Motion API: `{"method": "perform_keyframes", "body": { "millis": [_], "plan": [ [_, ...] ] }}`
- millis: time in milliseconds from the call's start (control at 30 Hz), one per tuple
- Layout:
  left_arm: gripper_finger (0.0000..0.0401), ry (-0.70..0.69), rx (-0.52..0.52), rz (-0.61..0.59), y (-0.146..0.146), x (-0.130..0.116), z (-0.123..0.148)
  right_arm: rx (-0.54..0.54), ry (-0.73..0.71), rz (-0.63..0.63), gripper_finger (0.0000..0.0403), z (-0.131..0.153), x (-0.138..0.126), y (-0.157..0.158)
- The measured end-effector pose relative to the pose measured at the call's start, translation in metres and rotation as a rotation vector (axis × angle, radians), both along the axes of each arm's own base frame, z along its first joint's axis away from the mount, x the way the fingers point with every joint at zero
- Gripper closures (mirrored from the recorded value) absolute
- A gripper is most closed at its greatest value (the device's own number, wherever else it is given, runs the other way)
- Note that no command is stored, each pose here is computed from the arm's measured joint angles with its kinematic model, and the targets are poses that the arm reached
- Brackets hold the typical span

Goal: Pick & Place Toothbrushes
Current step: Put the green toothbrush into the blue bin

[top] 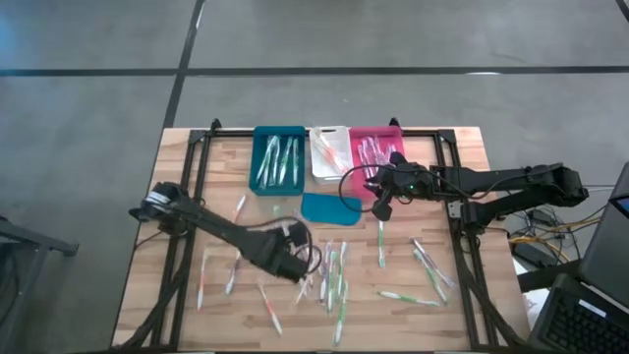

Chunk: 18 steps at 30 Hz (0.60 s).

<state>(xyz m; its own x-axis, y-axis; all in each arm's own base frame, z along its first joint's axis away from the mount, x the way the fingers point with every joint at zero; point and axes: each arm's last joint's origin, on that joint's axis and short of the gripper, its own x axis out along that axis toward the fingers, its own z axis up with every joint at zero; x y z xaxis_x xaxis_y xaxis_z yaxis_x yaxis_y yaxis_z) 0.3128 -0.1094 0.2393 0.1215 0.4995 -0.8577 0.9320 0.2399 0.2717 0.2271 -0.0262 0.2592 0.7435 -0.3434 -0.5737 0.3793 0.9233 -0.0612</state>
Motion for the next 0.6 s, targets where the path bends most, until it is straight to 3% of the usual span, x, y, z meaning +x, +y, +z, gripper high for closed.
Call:
{"method": "perform_keyframes", "body": {
  "millis": [233, 600],
  "plan": [
    [0.0401, 0.002, 0.005, 0.017, 0.046, 0.0, 0.023, -0.006, 0.003, 0.004, 0.0317, 0.0, 0.0, 0.0],
    [0.0401, -0.041, 0.027, 0.064, 0.14, -0.005, 0.055, -0.069, 0.023, 0.041, 0.0355, 0.001, 0.0, -0.002]
  ]
}}
